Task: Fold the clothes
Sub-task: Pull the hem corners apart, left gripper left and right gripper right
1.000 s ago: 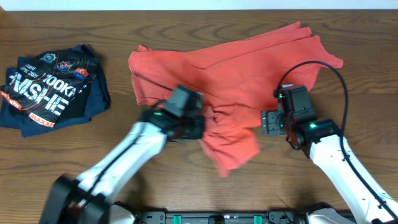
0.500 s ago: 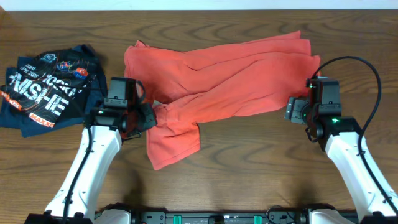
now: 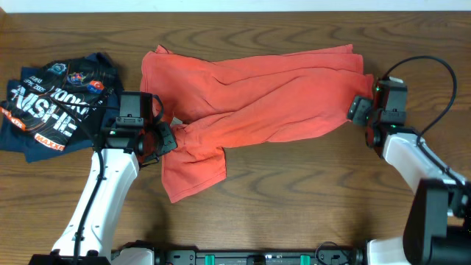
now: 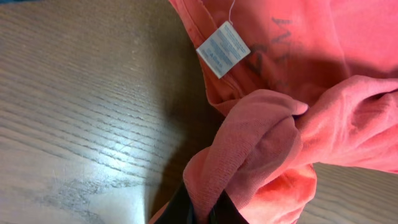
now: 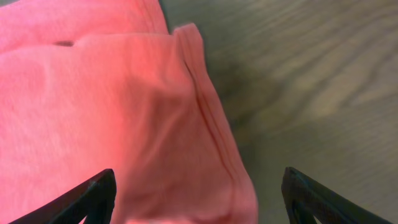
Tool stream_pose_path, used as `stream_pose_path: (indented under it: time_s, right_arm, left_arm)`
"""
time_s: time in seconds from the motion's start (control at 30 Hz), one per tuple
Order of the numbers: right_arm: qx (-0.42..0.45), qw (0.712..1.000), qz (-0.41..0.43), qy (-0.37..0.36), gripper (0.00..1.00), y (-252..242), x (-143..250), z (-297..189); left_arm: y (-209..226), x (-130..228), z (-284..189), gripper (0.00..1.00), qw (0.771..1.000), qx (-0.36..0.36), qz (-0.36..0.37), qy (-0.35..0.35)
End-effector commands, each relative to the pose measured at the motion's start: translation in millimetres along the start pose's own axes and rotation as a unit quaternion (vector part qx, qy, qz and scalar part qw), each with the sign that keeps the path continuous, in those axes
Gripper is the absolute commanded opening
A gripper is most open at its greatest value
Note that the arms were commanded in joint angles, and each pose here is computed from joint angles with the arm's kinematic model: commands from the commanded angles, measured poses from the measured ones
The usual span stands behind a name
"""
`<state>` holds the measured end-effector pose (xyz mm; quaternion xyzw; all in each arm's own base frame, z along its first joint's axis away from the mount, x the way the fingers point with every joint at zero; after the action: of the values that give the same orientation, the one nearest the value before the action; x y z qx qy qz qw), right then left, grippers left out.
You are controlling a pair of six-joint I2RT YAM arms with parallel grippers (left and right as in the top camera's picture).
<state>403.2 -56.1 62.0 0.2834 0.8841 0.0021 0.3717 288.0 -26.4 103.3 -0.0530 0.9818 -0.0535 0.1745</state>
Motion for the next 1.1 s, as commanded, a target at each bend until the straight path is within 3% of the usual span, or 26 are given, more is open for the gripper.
stream_pose_path:
  time_s: [0.0, 0.3, 0.33, 0.4, 0.47, 0.53, 0.77, 0.9, 1.07]
  right_arm:
    - [-0.007, 1.0, 0.01, 0.006, 0.82, -0.6, 4.2, 17.4]
    - [-0.032, 0.999, 0.023, 0.029, 0.84, 4.0, 33.0, 60.6]
    - [-0.041, 0.998, 0.023, 0.033, 0.77, 6.7, 35.6, 62.3]
    - [-0.053, 0.998, 0.023, 0.04, 0.54, 10.4, 37.9, 62.3]
    - [-0.055, 0.997, 0.022, 0.044, 0.17, 11.2, 37.8, 59.2]
    - [-0.049, 0.997, 0.023, 0.05, 0.01, 9.2, 35.1, 50.1]
    - [-0.037, 0.998, 0.022, 0.038, 0.02, 4.0, 0.0, -31.0]
    - [-0.017, 0.997, 0.018, 0.074, 0.13, -11.3, 12.6, -88.6]
    - [0.002, 0.994, 0.027, 0.109, 0.05, -27.1, 32.0, -129.7]
  left_arm:
    - [5.8, 2.2, 2.3, 0.06, 1.0, -0.013, 0.002, 0.005]
    - [5.9, 2.1, 2.3, 0.06, 1.0, -0.013, 0.001, 0.005]
    - [5.9, 2.2, 2.4, 0.06, 1.0, -0.013, 0.001, 0.005]
    - [5.9, 2.1, 2.4, 0.06, 1.0, -0.013, 0.001, 0.005]
    - [5.8, 2.0, 2.3, 0.06, 1.0, -0.013, 0.002, 0.004]
    - [5.9, 2.1, 2.3, 0.06, 1.0, -0.013, 0.001, 0.005]
    - [6.0, 2.0, 2.3, 0.06, 1.0, -0.014, 0.002, 0.004]
    - [5.9, 1.6, 2.3, 0.06, 1.0, -0.014, 0.002, 0.003]
    - [5.8, 1.2, 2.3, 0.06, 1.0, -0.013, 0.002, 0.003]
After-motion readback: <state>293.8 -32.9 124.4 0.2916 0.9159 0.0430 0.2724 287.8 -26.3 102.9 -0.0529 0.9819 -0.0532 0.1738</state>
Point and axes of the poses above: each gripper's point midway between its finger pads, its own z axis out along the fingers, its own y axis along the line the jaws close on, x = y × z, the point moved 1 cm from there along -z, back along the fingers, and after that the axes turned 15 degrees about z, right-handed, at the moved point
